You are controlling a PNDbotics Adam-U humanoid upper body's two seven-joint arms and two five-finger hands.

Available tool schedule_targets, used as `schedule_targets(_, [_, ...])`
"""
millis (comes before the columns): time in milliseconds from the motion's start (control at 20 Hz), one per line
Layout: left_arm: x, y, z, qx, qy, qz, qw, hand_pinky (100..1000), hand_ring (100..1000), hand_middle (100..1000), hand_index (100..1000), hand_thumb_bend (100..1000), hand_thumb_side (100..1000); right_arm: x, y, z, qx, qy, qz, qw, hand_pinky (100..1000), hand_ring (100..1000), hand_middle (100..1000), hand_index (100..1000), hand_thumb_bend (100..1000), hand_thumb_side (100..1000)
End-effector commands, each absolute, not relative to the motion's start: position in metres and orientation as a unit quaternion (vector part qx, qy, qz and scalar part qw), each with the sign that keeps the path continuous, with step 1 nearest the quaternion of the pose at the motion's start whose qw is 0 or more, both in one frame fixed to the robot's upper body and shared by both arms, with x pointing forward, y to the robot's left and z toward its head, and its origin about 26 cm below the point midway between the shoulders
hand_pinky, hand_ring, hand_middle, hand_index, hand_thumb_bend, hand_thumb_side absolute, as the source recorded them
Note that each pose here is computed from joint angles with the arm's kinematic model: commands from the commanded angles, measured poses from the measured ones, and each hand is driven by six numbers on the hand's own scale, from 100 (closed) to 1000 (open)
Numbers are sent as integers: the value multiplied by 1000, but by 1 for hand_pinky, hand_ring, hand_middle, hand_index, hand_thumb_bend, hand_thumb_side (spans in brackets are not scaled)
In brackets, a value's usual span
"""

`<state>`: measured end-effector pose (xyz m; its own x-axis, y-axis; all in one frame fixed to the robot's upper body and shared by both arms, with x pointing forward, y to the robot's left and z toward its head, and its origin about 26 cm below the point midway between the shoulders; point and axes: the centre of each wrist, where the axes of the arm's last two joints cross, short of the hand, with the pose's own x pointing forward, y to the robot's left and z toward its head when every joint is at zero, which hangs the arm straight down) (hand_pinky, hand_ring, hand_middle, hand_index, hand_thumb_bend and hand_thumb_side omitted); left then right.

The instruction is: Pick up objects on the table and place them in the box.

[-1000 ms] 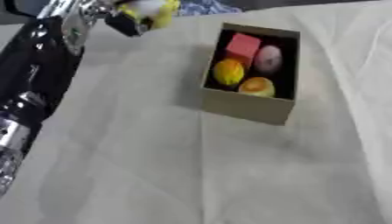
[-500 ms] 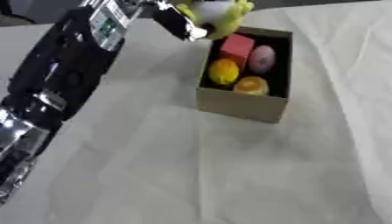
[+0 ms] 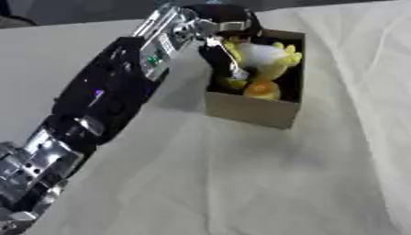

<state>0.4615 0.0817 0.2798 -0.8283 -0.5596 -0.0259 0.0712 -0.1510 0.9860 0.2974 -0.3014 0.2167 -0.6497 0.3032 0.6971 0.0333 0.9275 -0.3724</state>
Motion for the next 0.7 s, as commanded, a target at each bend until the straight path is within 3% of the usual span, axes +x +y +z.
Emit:
schedule_targets(50, [465, 82, 279, 221, -600, -741, 206, 772, 676, 647, 742, 382, 371, 294, -301, 226, -93, -899, 170, 393, 897, 747, 736, 882, 100, 702])
schedule_targets(150, [467, 83, 273, 228, -585, -751, 204, 829, 778, 784, 879, 545, 504, 294, -301, 225, -93, -899, 170, 394, 897, 747, 736, 882, 100, 702])
schedule_targets(250, [468, 85, 274, 238, -583, -751, 196, 853, 808, 819, 918, 633, 570, 294, -301, 225, -93, -898, 170, 394, 897, 747, 735, 882, 100, 702])
schedule_targets(700, [449, 97, 316, 283, -704, -630, 167, 832, 766, 779, 894, 527, 668, 294, -302, 225, -94, -899, 169, 393, 897, 747, 736, 882, 100, 694])
